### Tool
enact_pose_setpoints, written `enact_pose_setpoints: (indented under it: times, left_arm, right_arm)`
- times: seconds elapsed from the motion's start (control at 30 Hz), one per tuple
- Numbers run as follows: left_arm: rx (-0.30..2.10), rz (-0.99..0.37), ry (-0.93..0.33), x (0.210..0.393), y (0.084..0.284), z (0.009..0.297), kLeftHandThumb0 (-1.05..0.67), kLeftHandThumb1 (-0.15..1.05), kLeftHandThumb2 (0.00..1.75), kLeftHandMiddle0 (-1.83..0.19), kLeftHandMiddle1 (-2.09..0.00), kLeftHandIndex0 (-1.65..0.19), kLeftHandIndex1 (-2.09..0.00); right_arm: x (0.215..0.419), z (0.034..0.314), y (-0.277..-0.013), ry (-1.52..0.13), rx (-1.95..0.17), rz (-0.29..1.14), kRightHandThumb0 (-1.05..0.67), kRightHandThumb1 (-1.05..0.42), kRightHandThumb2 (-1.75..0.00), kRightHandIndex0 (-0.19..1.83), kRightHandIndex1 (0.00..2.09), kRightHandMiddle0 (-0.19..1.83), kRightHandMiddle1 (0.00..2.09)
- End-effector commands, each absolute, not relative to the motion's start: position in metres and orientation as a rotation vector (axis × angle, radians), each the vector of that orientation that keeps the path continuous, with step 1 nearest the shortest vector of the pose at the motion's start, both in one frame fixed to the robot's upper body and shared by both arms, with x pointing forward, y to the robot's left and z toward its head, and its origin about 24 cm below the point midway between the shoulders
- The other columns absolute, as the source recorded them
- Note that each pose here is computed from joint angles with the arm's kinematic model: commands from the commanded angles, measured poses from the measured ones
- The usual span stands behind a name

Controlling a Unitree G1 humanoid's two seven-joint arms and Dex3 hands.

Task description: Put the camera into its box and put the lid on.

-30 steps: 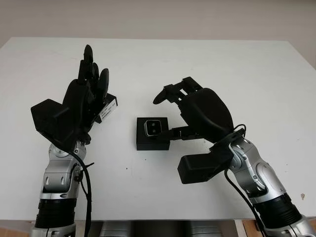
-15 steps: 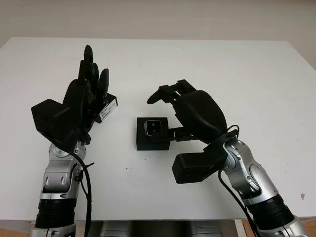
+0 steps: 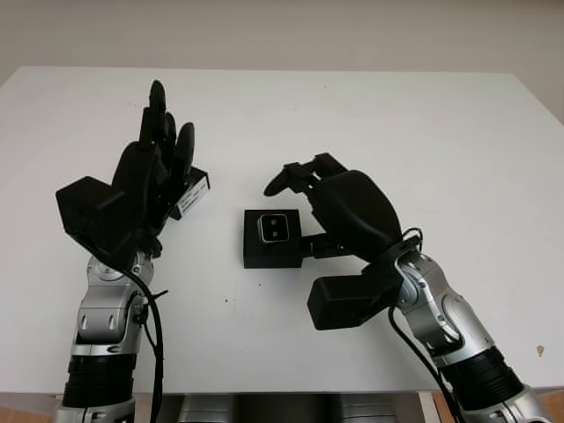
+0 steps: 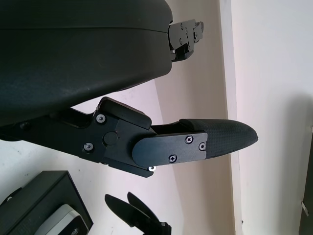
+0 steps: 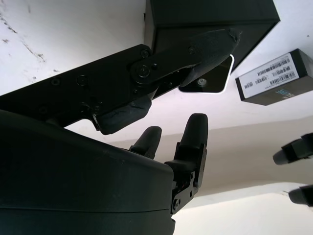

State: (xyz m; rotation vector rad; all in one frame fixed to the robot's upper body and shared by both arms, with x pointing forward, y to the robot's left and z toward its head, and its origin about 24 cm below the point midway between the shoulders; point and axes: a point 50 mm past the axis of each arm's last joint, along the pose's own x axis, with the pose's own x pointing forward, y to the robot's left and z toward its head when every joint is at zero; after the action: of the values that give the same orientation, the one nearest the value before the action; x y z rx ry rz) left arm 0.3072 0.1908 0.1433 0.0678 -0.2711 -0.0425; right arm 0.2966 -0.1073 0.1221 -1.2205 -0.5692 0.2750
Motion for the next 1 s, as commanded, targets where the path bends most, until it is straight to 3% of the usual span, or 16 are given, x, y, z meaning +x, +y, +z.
enact_pose_setpoints:
  times: [0.0,0.47,0.97]
  left_arm:
    - [0.070,-0.039,-0.291,0.305,0.192,0.148,-0.83,1.05,0.53,0.19,0.00,0.19,0.00]
    - [0.069,-0.042,-0.289,0.305,0.192,0.147,-0.84,1.05,0.51,0.19,0.00,0.19,0.00]
    - [0.062,-0.041,-0.292,0.304,0.192,0.146,-0.83,1.05,0.51,0.19,0.00,0.19,0.00]
  right_arm:
    - [0.298,0.122,-0.106,-0.580,-1.233,0.278,-0.84,-0.96,-0.05,0.16,0.93,0.22,1.08]
    - [0.304,0.112,-0.107,-0.578,-1.245,0.257,-0.80,-0.96,-0.06,0.16,0.95,0.25,1.05]
    - [0.307,0.108,-0.104,-0.619,-1.228,0.243,-0.73,-0.96,-0.05,0.16,1.11,0.33,1.19]
